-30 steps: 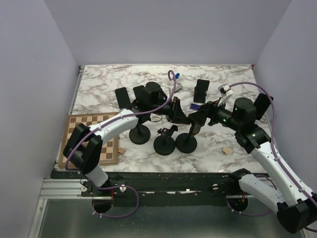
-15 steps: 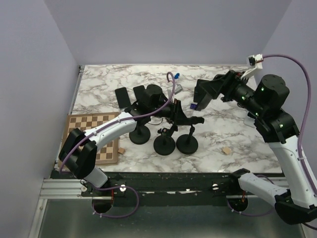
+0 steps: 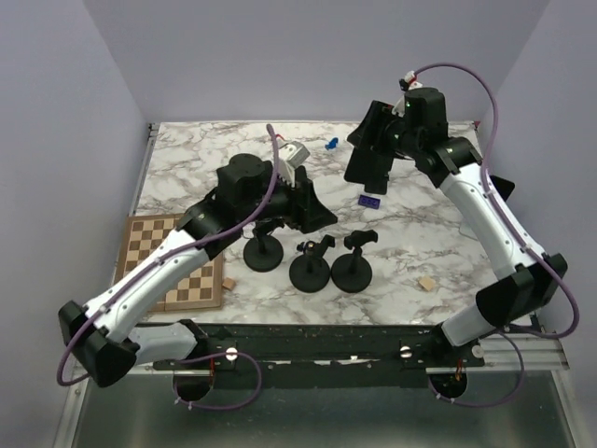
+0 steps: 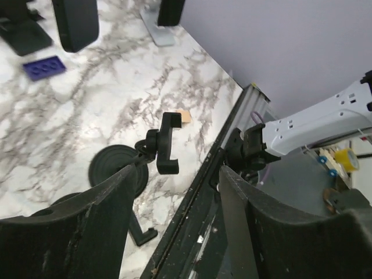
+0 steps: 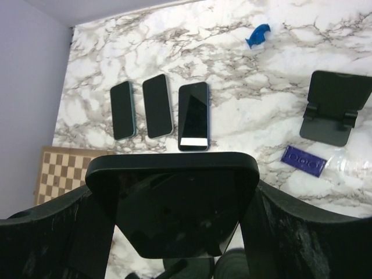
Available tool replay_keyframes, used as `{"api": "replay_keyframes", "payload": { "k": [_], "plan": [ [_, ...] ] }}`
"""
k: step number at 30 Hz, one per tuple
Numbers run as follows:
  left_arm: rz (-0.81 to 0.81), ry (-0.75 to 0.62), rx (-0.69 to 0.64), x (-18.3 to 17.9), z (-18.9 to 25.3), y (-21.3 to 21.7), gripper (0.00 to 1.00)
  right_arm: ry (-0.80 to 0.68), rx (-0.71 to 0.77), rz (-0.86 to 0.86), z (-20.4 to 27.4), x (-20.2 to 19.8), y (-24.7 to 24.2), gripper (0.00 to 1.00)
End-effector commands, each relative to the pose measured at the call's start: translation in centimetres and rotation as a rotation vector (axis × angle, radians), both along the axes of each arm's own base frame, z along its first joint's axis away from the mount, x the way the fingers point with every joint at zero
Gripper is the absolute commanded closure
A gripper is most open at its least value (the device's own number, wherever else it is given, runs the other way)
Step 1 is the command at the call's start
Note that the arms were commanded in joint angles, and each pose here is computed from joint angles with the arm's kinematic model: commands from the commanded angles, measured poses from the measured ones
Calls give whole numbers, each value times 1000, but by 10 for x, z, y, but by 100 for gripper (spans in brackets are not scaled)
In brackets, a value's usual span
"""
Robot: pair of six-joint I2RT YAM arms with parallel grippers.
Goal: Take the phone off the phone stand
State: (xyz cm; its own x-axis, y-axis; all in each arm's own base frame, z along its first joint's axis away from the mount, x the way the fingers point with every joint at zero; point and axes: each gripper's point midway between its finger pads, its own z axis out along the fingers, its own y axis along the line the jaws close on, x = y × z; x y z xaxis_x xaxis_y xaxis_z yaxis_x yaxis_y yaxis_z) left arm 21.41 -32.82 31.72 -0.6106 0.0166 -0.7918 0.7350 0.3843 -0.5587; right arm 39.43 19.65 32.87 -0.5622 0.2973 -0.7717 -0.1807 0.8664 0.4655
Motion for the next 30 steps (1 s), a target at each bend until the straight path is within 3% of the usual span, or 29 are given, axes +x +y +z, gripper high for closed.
{"api": "replay_keyframes", "payload": {
  "k": [1, 12, 18, 30],
  "plan": [
    [137, -103, 48, -8, 26, 46, 32, -7, -77, -32, -6, 35, 0, 99],
    [433, -220, 74, -47, 43, 151, 14, 166, -258, -55, -128, 106, 39, 99],
    [596, -269, 81, -58, 42, 199, 8, 303, -387, -86, -206, 122, 50, 99],
    [621, -293, 34, -68, 49, 210, 6, 392, -466, -69, -285, 120, 64, 92]
  ]
}}
